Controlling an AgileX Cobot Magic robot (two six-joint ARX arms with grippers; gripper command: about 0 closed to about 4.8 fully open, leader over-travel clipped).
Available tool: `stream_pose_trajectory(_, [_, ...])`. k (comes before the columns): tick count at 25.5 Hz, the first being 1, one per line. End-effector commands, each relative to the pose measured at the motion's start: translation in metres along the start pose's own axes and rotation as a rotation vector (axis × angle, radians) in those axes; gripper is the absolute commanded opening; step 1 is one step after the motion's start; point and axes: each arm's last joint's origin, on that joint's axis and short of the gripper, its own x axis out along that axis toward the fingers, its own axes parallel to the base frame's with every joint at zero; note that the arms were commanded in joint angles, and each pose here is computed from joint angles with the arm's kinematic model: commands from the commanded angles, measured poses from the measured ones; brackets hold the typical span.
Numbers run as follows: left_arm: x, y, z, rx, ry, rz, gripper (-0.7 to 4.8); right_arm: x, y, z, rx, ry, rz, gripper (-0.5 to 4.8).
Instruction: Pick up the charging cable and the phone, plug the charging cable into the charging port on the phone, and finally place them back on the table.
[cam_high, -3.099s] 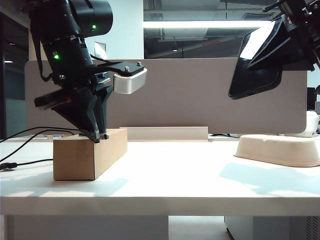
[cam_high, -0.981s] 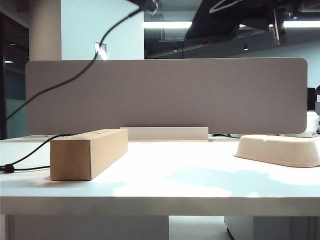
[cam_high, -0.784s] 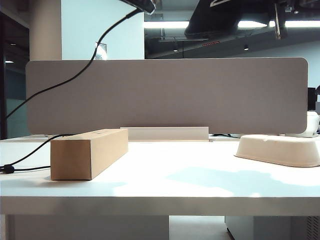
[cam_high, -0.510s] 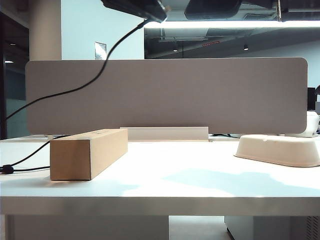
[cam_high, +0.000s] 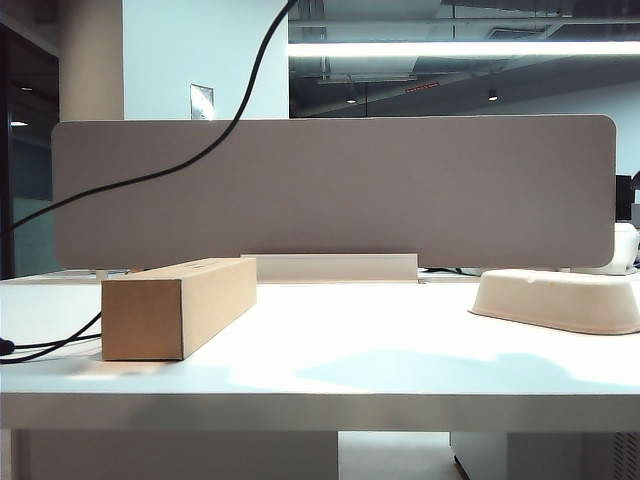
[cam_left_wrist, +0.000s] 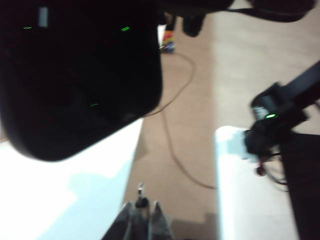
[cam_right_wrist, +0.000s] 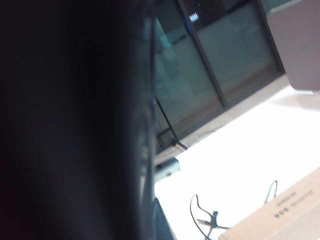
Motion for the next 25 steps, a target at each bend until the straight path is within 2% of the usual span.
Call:
stream_pose_trajectory(1, [-0.002,-0.004,0.004,0.014,-0.042,-0.086,-0.06,-0.003,0.013,0.010,0.013,-0.054,0.043,-0.02])
stream_pose_trajectory(5, [-0.007,-0.010,0.008,0.041,-0.086,-0.158,-0.06,-0.006,0.024,0.019,0.123,-0.102,0.108,-0.02])
stream_pose_trajectory(9, [-0.013,-0.014,0.019,0.080,-0.159,-0.169,-0.06,-0.007,0.028,0.022,0.204,-0.125,0.142,-0.02])
stream_pose_trajectory(12, [-0.017,-0.015,0.032,0.057,-0.241,-0.204,-0.06,-0.007,0.029,0.023,0.239,-0.130,0.155,-0.02])
stream_pose_trajectory(21, [-0.012,-0.011,0.030,0.024,-0.231,-0.225,-0.06,-0.008,0.032,0.025,0.245,-0.130,0.175,-0.02])
stream_pose_trajectory(25, [-0.008,-0.007,0.033,-0.038,-0.251,-0.281,-0.06,-0.008,0.032,0.024,0.237,-0.125,0.181,-0.02])
